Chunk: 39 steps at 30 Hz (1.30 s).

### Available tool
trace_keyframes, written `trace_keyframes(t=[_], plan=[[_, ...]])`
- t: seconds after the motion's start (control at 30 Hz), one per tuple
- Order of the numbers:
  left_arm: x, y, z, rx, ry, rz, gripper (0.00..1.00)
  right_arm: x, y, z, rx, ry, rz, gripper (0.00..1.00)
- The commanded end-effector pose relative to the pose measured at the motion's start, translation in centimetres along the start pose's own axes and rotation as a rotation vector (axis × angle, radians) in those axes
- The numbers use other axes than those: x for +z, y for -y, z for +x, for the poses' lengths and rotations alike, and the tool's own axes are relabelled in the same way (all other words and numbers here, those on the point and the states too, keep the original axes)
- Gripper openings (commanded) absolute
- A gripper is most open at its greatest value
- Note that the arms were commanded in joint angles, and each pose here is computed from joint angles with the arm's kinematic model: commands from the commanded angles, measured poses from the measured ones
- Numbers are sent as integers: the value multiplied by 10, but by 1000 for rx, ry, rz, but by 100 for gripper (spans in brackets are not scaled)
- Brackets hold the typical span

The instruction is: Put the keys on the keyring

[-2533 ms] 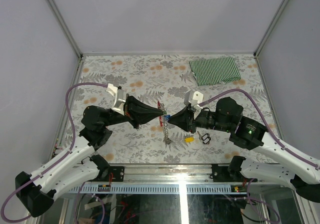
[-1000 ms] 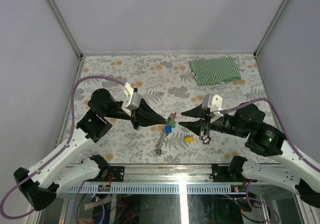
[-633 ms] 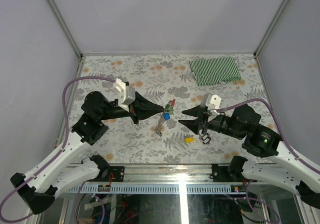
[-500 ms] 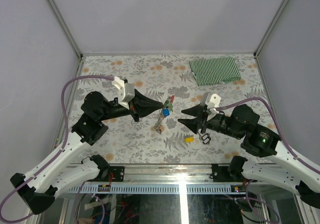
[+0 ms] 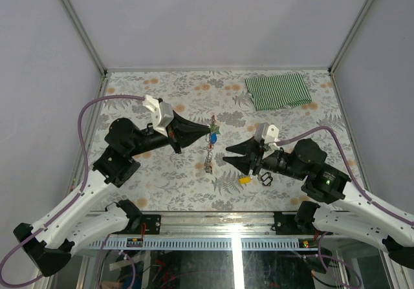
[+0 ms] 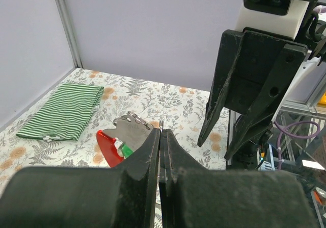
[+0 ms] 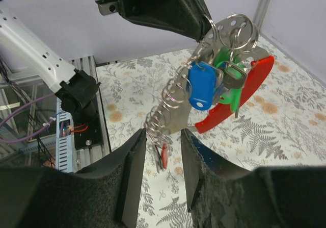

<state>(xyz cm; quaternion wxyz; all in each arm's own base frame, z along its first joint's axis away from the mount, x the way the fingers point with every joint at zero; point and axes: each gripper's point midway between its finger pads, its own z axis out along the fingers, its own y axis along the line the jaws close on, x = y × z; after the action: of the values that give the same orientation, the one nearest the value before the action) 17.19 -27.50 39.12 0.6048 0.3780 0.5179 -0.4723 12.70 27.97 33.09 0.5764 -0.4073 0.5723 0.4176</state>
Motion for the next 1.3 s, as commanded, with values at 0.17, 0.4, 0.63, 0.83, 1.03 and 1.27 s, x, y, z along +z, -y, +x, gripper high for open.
trace_keyframes(t=[0.17, 0.4, 0.63, 0.83, 1.03, 1.27], plan=[[-2, -5, -47, 66, 150, -61, 0, 15, -15, -9, 5, 82, -97, 39], [-4, -8, -56, 79, 178, -85, 0, 22, -18, 18, 38, 76, -125, 39], [-5, -7, -60, 84, 187, -84, 0, 28, -24, 32, 73, 83, -157, 38], [-5, -6, -60, 86, 189, -78, 0, 31, -17, 37, 59, 89, -123, 42], [-4, -6, -61, 87, 190, -74, 0, 31, -15, 32, 48, 122, -112, 43], [-3, -6, -61, 87, 191, -73, 0, 36, -19, 30, 50, 127, -145, 42]])
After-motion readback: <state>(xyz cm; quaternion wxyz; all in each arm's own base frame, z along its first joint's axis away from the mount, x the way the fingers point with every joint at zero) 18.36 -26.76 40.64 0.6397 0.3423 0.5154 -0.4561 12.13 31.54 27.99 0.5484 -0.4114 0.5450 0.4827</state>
